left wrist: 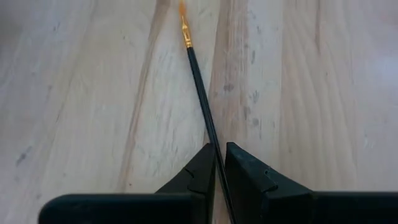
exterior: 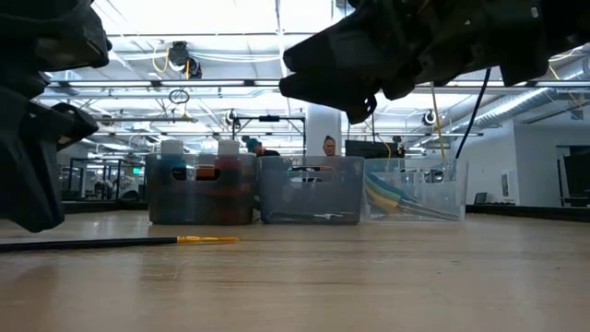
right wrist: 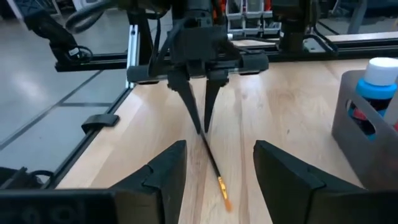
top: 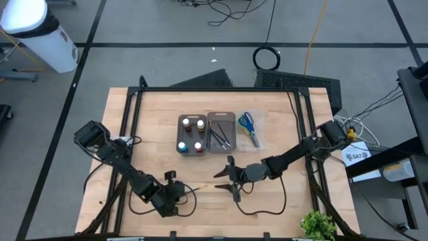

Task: Pick & Place Paint Supplies
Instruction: Put the gold paintbrush into the right black bin

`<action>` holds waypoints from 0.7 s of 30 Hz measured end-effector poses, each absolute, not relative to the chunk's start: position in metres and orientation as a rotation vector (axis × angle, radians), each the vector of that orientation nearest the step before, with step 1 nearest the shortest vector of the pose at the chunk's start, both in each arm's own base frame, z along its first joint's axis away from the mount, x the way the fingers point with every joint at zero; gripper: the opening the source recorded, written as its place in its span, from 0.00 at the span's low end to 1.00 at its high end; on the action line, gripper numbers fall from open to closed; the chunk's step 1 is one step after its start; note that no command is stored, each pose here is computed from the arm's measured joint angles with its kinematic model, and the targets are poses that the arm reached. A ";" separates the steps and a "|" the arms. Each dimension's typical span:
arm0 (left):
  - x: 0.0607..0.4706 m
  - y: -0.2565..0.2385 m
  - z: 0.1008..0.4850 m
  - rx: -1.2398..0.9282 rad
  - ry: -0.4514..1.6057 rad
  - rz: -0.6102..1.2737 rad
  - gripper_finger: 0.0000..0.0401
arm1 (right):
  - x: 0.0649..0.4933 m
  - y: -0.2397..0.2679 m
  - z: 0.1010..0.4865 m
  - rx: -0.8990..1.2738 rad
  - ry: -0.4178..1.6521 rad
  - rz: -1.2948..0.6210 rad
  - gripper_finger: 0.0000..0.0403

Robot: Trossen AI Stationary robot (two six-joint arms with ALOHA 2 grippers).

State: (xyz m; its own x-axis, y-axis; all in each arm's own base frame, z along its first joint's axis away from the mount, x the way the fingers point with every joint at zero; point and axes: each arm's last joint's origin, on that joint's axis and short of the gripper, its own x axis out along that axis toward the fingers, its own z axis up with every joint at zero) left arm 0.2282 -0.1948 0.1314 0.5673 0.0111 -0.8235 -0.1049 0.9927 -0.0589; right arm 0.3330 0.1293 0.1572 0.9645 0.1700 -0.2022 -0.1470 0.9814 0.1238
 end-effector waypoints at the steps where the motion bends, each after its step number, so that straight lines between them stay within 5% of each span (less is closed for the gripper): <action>1: 0.229 -0.194 0.131 -0.115 0.965 0.074 0.12 | 0.333 0.129 0.158 0.109 0.212 0.161 0.42; 21: 0.247 -0.187 0.108 -0.099 0.959 0.113 0.12 | 0.331 0.129 0.149 0.076 0.299 0.158 0.42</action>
State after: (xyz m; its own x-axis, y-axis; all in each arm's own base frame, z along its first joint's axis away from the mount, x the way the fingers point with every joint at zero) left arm 0.2472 -0.1865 0.1080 0.5691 0.0524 -0.8206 -0.1397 0.9896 -0.0337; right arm 0.3310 0.1288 0.1489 0.9435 0.1658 -0.2870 -0.1434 0.9848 0.0977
